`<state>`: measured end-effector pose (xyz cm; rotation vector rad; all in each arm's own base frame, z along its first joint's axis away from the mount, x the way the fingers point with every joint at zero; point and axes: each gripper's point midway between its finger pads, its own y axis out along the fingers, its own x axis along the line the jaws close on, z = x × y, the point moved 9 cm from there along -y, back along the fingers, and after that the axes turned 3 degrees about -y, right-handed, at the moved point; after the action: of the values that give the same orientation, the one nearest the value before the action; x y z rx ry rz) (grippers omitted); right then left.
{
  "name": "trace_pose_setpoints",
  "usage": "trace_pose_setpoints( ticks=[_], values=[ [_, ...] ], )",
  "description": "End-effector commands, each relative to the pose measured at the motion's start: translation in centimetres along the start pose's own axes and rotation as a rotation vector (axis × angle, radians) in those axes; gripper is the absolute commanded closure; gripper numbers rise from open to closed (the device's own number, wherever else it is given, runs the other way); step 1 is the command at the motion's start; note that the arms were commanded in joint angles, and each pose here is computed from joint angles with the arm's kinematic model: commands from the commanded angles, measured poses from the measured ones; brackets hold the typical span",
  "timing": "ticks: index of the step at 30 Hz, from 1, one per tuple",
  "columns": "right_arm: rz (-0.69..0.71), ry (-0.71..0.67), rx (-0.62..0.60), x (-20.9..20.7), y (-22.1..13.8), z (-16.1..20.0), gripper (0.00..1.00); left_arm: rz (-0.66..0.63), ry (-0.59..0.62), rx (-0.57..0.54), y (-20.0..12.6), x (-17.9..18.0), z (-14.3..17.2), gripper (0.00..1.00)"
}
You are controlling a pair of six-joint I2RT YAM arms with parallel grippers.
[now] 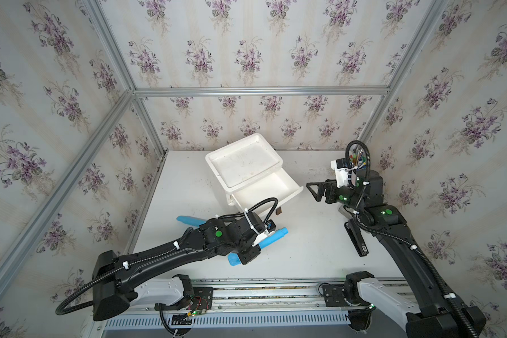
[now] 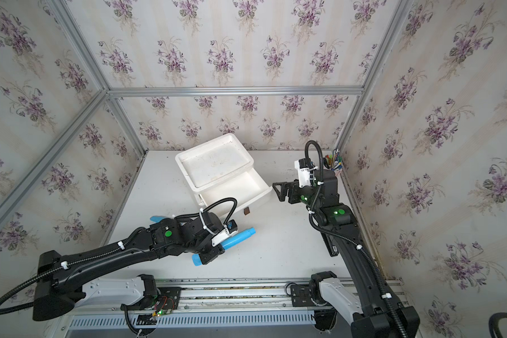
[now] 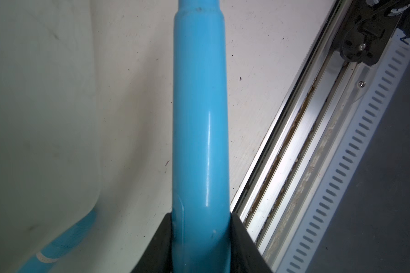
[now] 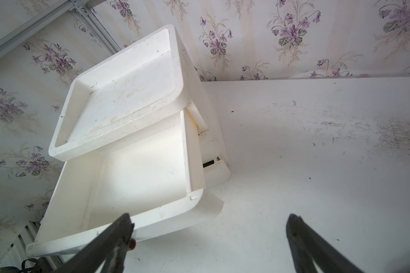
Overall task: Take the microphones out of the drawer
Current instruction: Place the microphone at the center of the board.
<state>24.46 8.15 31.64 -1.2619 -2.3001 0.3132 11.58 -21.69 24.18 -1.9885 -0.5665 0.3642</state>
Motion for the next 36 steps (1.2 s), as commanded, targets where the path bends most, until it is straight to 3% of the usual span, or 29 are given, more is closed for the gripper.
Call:
trace_pose_setpoints(
  ticks=[1,6,12,19,23,31,36],
  values=[
    [-0.016,-0.012,-0.006,0.1,0.1,-0.2,0.0,0.035,-0.05,-0.048,-1.4,-0.2,0.5,1.0],
    [-0.025,-0.013,-0.01,0.2,0.2,-0.2,0.0,-0.015,-0.104,-0.26,-6.0,0.7,1.0,1.0],
    [-0.047,-0.009,-0.009,0.3,0.4,-0.3,0.0,-0.169,-0.275,-0.384,-9.0,2.5,0.5,1.0],
    [-0.051,-0.014,-0.018,0.3,0.2,-0.1,0.0,-0.402,-0.689,-0.572,-11.9,7.1,1.5,1.0],
    [-0.063,-0.01,-0.018,0.4,0.2,0.2,0.0,-0.481,-0.999,-0.561,-12.2,10.6,3.1,1.0],
    [-0.065,-0.018,-0.02,0.5,0.0,0.3,0.0,-0.625,-1.39,-0.533,-10.9,13.1,5.8,1.0],
    [-0.071,-0.018,-0.02,0.5,0.0,0.4,0.0,-0.742,-1.615,-0.395,-9.6,14.4,7.5,1.0]
  ],
)
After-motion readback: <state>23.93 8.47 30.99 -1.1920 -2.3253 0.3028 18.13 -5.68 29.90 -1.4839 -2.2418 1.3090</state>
